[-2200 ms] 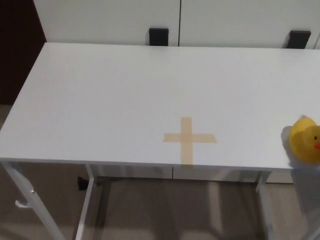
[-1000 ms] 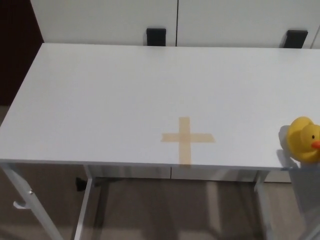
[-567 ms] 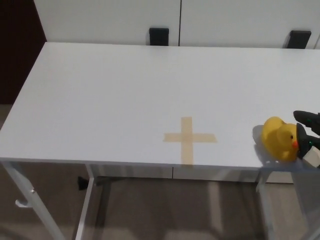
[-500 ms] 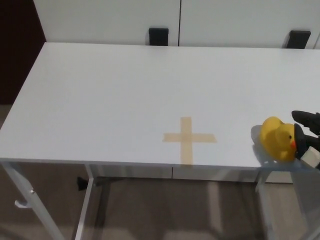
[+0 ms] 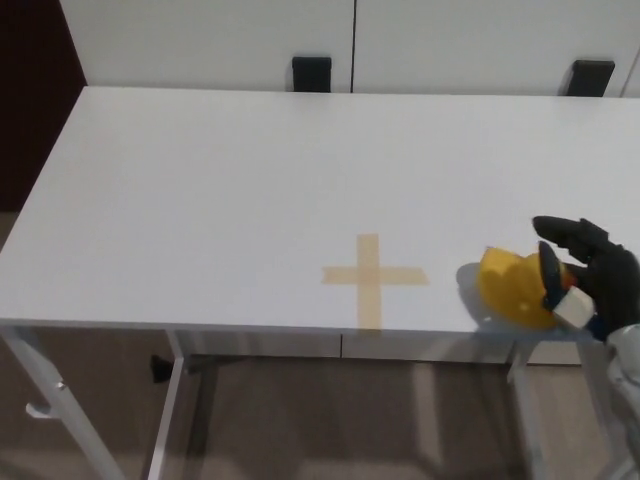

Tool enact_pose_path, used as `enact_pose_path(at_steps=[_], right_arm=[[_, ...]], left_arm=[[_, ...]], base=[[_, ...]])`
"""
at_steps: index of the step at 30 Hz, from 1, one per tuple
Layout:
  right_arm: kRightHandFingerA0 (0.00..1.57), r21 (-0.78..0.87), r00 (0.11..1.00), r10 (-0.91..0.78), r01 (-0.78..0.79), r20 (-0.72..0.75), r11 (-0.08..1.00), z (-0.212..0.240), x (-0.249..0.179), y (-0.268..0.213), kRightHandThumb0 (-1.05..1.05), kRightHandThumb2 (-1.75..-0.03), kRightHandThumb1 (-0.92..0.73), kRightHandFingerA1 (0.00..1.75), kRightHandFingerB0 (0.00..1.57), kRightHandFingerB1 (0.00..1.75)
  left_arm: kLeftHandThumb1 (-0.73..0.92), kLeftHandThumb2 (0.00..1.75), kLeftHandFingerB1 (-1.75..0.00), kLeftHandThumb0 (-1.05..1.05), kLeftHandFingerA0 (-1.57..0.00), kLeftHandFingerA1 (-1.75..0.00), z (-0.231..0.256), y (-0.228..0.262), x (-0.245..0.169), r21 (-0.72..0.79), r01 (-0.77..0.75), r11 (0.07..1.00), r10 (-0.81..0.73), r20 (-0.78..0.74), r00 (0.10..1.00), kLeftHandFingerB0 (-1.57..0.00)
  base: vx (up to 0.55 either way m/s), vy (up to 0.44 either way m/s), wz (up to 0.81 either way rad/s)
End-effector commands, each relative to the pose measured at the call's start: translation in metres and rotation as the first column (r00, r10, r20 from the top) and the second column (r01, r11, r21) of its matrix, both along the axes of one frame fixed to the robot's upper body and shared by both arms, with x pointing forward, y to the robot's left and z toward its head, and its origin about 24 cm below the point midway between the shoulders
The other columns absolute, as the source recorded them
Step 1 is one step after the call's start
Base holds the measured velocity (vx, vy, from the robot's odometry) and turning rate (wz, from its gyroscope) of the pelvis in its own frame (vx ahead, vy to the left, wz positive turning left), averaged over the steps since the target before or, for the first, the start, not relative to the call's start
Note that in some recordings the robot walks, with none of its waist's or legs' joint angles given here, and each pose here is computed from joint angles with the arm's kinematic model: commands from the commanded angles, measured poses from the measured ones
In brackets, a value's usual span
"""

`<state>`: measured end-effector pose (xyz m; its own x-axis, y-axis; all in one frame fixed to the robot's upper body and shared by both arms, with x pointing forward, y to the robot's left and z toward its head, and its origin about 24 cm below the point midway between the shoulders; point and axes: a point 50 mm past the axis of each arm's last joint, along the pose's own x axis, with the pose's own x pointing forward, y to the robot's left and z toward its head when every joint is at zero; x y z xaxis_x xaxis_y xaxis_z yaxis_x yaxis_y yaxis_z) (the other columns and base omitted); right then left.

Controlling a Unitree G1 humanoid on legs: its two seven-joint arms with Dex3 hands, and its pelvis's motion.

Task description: The robot uses its right hand to push the yellow duck toy to the center of the white desk.

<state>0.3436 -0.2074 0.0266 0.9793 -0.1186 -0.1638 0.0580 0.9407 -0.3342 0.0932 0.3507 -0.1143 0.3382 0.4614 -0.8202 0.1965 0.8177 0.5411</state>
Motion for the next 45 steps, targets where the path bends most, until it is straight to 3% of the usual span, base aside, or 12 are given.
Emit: enact_pose_path(at_steps=[1,3,4,5,6,10,11,13,14,28,29,45], right_arm=[[0.24,0.07,0.997,-0.046,0.051,-0.066,0.996,-0.017,-0.006,0.021,-0.76,-0.71,-0.92,0.51,0.26,0.39],[0.24,0.07,0.997,-0.046,0.051,-0.066,0.996,-0.017,-0.006,0.021,-0.76,-0.71,-0.92,0.51,0.26,0.39],[0.0,0.142,0.994,-0.097,0.103,-0.044,0.985,-0.021,-0.01,0.034,-0.75,-1.13,-0.72,0.45,0.08,0.43],[0.0,0.148,0.993,-0.109,0.114,-0.038,0.982,-0.022,-0.011,0.037,-0.75,-1.13,-0.72,0.45,0.08,0.43],[0.0,0.146,0.992,-0.121,0.125,-0.039,0.981,-0.022,-0.011,0.04,-0.92,-1.18,-0.82,0.18,0.05,0.25],[0.0,0.114,0.985,-0.17,0.17,-0.009,0.979,-0.02,-0.01,0.052,-0.94,-1.18,-0.83,0.15,0.12,0.11],[0.0,0.093,0.983,-0.182,0.181,0.002,0.979,-0.019,-0.009,0.056,-0.85,-0.86,-0.92,0.0,0.0,0.2],[0.0,0.069,0.981,-0.194,0.193,0.013,0.979,-0.018,-0.008,0.058,-0.85,-0.86,-0.92,0.0,0.0,0.2],[0.0,0.031,0.975,-0.219,0.218,0.036,0.975,-0.015,-0.007,0.066,-1.03,-1.21,-0.9,0.15,0.0,0.0],[0.0,-0.102,0.95,-0.285,0.298,0.128,0.949,-0.013,-0.012,0.09,-1.05,-1.22,-0.91,0.2,0.0,0.04],[0.0,-0.088,0.947,-0.291,0.305,0.138,0.948,-0.01,-0.01,0.094,-1.05,-1.2,-0.9,0.19,0.0,0.03],[0.0,0.044,0.974,-0.117,0.11,0.196,0.993,0.024,0.009,0.143,-1.05,-1.19,-0.87,0.19,0.0,0.05]], left_arm=[[0.67,0.6,-0.55,-0.22,-0.76,-0.75,0.0,0.001,-0.004,0.013,0.021,1.0,-0.021,-0.008,1.0,-0.8],[0.67,0.6,-0.55,-0.22,-0.76,-0.75,0.0,0.001,-0.004,0.013,0.021,1.0,-0.021,-0.008,1.0,-0.8],[0.66,0.59,-0.53,-0.23,-0.77,-0.66,-0.002,-0.001,-0.007,0.004,0.021,1.0,-0.021,-0.015,1.0,-0.8],[0.66,0.59,-0.53,-0.23,-0.77,-0.66,-0.002,-0.001,-0.008,0.002,0.02,1.0,-0.02,-0.016,1.0,-0.8],[0.65,0.61,-0.56,-0.21,-0.76,-0.71,-0.002,-0.001,-0.008,0.0,0.017,1.0,-0.017,-0.015,1.0,-0.81],[0.64,0.61,-0.57,-0.21,-0.75,-0.67,-0.003,-0.003,-0.008,-0.002,0.025,1.0,-0.025,-0.018,1.0,-0.81],[0.65,0.61,-0.58,-0.22,-0.73,-0.66,-0.003,-0.003,-0.008,-0.005,0.024,1.0,-0.024,-0.016,1.0,-0.82],[0.65,0.61,-0.58,-0.22,-0.73,-0.66,-0.003,-0.003,-0.008,-0.009,0.022,1.0,-0.022,-0.014,1.0,-0.82],[0.65,0.62,-0.59,-0.21,-0.73,-0.68,-0.003,-0.003,-0.009,-0.005,0.02,1.0,-0.02,-0.013,1.0,-0.84],[0.66,0.64,-0.64,-0.22,-0.77,-0.9,-0.011,-0.014,-0.018,-0.027,0.001,1.0,-0.002,-0.023,1.0,-0.85],[0.66,0.58,-0.62,-0.22,-0.76,-0.74,-0.012,-0.015,-0.017,-0.028,0.007,1.0,-0.007,-0.023,1.0,-0.87],[0.66,0.68,-0.61,-0.19,-0.83,-0.8,-0.014,-0.022,-0.011,-0.042,0.053,0.998,-0.054,-0.019,0.998,-0.83]], base=[[0.0,0.0,0.0],[0.0,0.0,0.0],[0.0,0.0,0.0],[0.0,0.0,0.0],[0.0,0.0,0.0],[0.0,0.0,0.0],[0.0,0.0,0.0],[0.0,0.0,0.0],[0.0,0.0,0.0],[0.0,0.0,0.0],[0.0,0.0,0.0],[0.0,0.0,0.0]])
